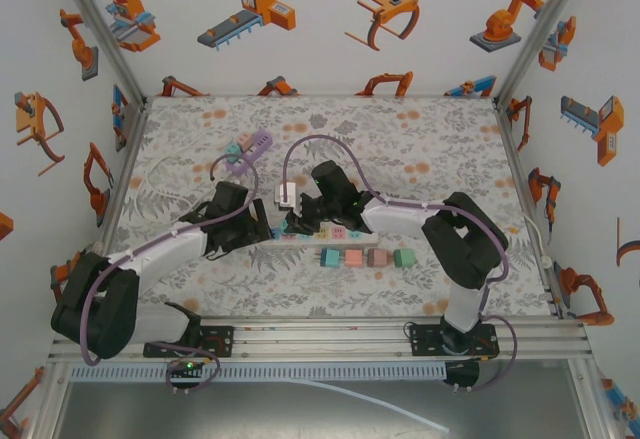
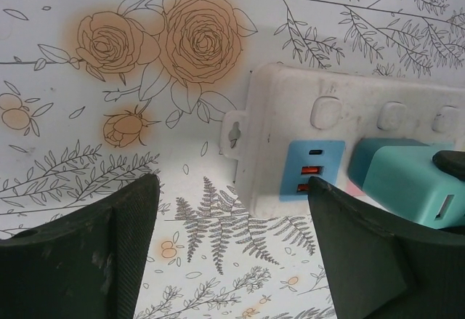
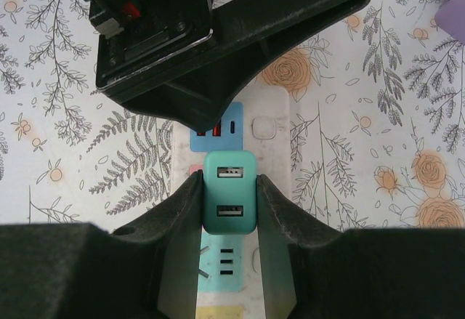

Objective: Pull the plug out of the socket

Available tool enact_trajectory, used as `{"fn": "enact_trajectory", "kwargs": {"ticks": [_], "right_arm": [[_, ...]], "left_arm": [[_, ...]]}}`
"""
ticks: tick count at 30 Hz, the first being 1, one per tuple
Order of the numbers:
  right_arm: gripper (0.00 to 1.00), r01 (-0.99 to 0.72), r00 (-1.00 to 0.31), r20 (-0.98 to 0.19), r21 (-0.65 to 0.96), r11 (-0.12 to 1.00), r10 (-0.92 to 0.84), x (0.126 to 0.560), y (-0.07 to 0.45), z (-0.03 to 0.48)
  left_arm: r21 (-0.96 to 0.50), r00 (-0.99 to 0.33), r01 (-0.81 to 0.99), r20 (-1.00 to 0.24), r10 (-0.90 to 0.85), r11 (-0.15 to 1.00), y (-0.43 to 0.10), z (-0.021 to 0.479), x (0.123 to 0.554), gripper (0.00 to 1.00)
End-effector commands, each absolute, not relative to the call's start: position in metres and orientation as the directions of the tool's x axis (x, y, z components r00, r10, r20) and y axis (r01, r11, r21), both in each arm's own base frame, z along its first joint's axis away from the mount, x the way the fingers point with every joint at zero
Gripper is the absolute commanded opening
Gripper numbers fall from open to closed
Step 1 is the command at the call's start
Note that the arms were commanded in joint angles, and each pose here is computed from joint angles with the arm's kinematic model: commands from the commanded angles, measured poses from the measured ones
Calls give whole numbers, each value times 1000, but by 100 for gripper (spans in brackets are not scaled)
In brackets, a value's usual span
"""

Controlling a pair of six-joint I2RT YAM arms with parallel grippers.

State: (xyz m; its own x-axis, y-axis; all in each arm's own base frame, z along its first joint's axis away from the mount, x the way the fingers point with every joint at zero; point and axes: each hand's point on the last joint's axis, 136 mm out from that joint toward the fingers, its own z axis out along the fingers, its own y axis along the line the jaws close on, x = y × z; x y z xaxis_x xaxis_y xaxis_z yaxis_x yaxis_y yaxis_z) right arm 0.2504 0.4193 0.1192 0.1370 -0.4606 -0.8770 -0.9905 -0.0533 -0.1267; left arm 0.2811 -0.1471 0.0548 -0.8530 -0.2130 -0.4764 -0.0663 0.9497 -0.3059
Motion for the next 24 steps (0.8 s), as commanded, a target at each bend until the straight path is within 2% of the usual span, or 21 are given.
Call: {"fn": "enact_trajectory", "kwargs": {"ticks": [1,24], "right_arm": [[23,-988,154,-903,-143,-57,-401,253,431,137],[16,-985,170,-931,-167,-36,-323,256,431,175]], "left_arm": [[-246,-862,-77,-470,-189,966,-140,47,281,75],[-117,-877,-130,-449,-170,985,-124,29,273,72]]}}
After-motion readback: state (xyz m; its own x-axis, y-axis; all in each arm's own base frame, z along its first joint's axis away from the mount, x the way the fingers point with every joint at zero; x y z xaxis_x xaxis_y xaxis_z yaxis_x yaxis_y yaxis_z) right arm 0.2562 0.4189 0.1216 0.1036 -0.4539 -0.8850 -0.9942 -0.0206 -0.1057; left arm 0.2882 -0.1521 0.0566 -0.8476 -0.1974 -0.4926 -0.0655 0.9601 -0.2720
